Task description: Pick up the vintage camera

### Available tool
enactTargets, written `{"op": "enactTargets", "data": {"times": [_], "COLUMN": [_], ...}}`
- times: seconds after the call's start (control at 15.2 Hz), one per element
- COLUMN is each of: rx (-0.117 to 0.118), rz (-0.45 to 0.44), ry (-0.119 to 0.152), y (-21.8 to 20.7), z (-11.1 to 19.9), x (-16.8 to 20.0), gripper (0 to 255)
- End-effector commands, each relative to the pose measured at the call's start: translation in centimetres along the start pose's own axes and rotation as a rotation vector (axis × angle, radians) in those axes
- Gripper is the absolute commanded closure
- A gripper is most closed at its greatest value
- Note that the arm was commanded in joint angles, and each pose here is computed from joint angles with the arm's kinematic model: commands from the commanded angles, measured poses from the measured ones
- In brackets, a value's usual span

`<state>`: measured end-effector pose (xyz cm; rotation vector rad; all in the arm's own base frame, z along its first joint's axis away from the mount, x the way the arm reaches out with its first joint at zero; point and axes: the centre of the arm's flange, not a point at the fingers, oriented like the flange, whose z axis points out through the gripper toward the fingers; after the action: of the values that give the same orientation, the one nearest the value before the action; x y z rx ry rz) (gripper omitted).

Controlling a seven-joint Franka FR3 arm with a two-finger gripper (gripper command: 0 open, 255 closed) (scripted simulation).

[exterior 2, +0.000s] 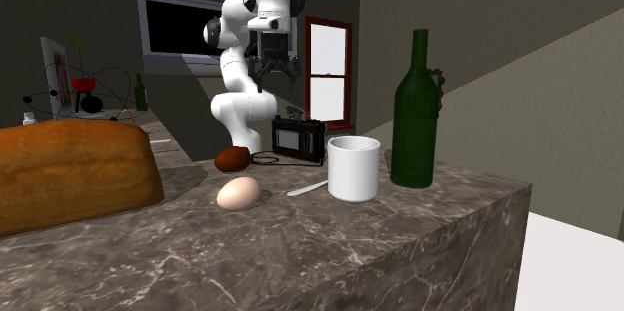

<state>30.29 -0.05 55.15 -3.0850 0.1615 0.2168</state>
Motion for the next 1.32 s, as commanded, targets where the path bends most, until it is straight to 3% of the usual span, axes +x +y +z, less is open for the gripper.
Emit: {"op": "enactTargets", "data": {"times": [0.0,0.26,0.33,0.92,0.99,1.25], "rx": [0.000,0.096,0.107,0.107,0.107,0.107], "rz": [0.000,-0.498,-0.555,-0.555,-0.556,-0.556], "ry": [0.000,0.199,0.222,0.222,0.222,0.222], "y": [0.0,-1.0,-1.2,-1.0,-1.0,-0.9], "z": [0.0,3.8,4.2,8.2,8.2,8.2], "x": [0.0,-0.2,-0.2,0.3,0.4,0.3], "gripper": [0,0,0,0,255,255]}}
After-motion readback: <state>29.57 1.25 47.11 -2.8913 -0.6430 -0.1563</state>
